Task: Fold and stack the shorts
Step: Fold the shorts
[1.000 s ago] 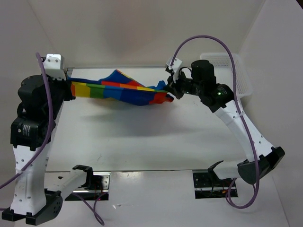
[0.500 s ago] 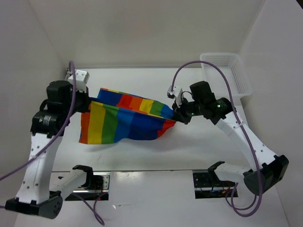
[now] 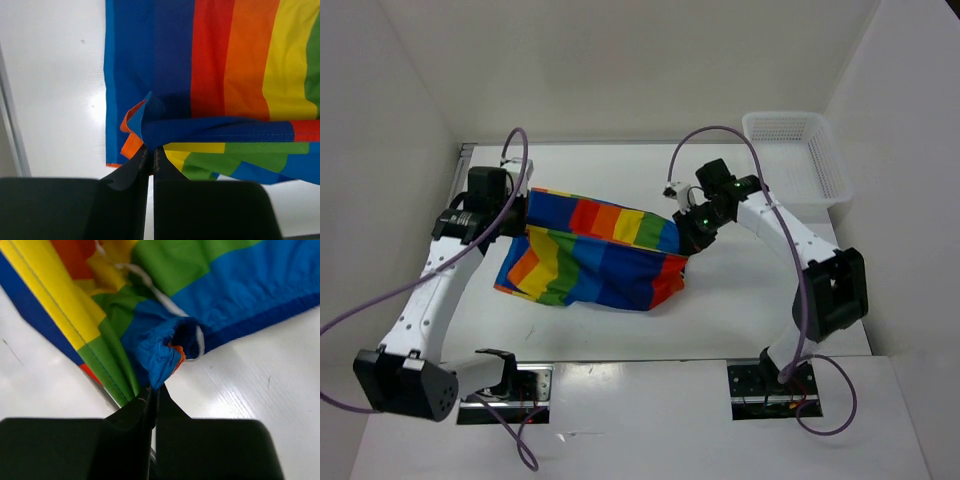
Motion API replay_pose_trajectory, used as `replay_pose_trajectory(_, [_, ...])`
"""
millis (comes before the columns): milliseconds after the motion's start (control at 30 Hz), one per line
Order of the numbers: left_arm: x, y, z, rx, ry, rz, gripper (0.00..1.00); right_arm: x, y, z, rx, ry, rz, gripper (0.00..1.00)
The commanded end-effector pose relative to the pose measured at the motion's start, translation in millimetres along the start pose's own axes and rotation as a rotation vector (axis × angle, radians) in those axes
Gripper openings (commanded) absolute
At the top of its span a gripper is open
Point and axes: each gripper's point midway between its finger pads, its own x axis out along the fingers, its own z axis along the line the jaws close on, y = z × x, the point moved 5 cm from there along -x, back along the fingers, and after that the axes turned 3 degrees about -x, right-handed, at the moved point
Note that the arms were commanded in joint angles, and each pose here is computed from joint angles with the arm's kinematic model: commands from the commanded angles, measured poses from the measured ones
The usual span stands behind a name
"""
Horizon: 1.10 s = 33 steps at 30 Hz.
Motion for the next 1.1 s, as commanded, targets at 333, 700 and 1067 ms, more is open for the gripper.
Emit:
replay_pose_trajectory(333, [46, -58, 51, -0.006, -0.351, -0.054, 0.0, 13, 5, -84, 0.475, 0.027, 0.037, 0.05])
replay_pose_trajectory(700, [53, -48, 58, -0.002, -0.397, 0.002, 0.07, 12, -79, -147, 0.545, 0.197, -0.207, 0.83])
replay_pose_trajectory(1067, [72, -42, 57, 0.007, -0.387, 0.046, 0.1, 16, -85, -136, 0.086, 0.18, -0.217, 0.47])
